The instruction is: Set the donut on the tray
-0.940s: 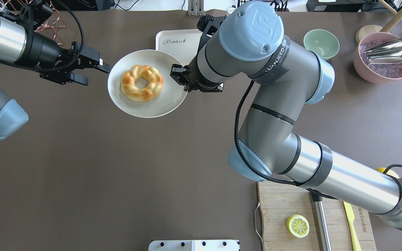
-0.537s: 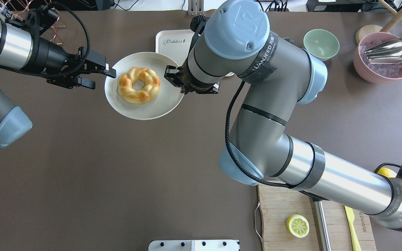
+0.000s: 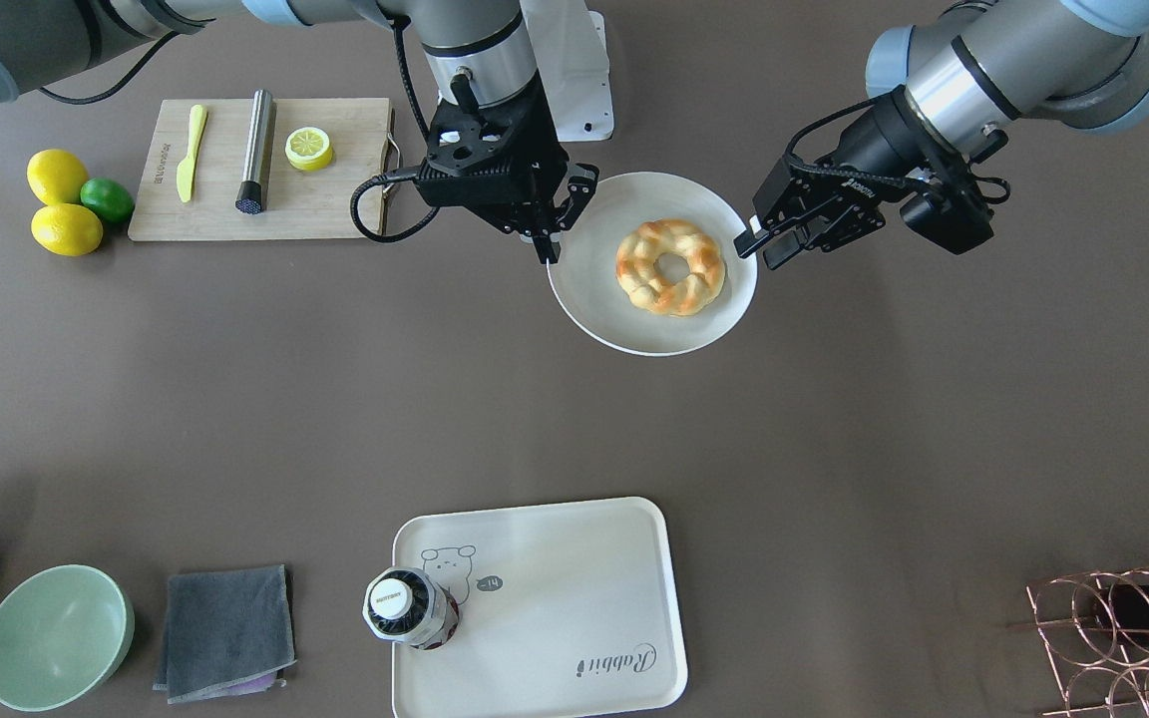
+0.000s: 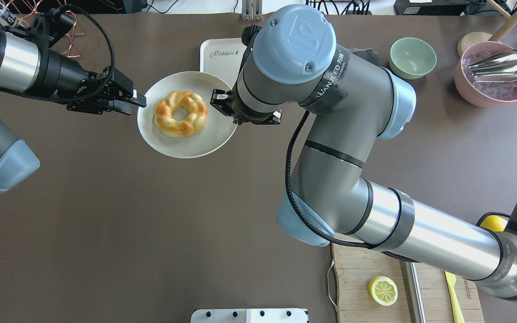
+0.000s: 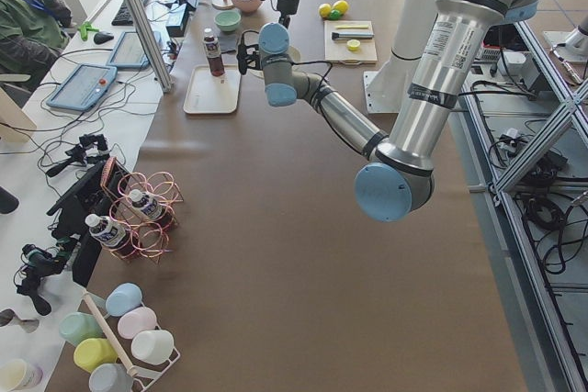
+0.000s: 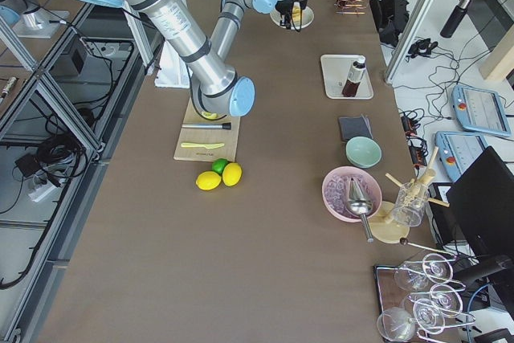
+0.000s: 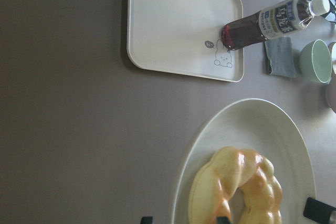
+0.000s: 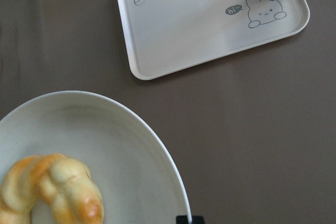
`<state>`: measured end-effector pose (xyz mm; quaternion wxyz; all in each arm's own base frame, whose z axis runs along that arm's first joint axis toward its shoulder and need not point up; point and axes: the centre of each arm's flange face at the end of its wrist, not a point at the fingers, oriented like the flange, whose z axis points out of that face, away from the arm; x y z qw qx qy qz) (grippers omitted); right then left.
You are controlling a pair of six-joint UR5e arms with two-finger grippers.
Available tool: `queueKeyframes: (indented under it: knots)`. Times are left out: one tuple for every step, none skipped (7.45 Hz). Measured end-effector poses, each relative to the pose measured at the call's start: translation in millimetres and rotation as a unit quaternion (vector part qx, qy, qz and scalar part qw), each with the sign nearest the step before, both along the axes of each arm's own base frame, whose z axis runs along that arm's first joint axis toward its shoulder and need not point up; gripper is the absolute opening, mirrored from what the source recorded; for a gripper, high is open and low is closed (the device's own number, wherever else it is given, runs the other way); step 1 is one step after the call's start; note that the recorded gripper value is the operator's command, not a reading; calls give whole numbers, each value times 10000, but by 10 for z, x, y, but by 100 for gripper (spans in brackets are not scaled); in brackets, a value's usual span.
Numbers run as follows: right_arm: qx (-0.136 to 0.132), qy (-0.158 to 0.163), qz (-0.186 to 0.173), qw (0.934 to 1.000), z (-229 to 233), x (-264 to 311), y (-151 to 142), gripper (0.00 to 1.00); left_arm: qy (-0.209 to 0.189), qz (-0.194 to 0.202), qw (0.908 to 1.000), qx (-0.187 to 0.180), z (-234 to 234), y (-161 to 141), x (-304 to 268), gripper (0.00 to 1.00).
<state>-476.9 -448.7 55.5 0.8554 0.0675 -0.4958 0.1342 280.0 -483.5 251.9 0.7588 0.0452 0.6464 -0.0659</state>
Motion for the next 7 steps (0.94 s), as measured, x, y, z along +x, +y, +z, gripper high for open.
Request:
queueKeyframes:
  knots:
    - [2,-2,0,10000,-4,1,1,0,-5,6,10000,-5,4,3,11,47]
    - [3,-3,0,10000,-5,2,2,0,-9,9,10000,-8,7,4,17,45]
    - [7,-3,1,10000,-7,5,-1,0,-11,14,10000,-6,8,6,24,45]
    - [17,-9,4,10000,-21,12,-6,0,-12,13,10000,-4,8,7,26,44]
    - [24,-11,2,10000,-27,14,-10,0,-13,15,10000,-4,9,7,28,44]
    - [32,-15,3,10000,-34,20,-15,0,-16,16,10000,-6,12,6,32,43]
    - [38,-14,8,10000,-37,29,-24,0,-17,27,10000,-4,14,12,43,26]
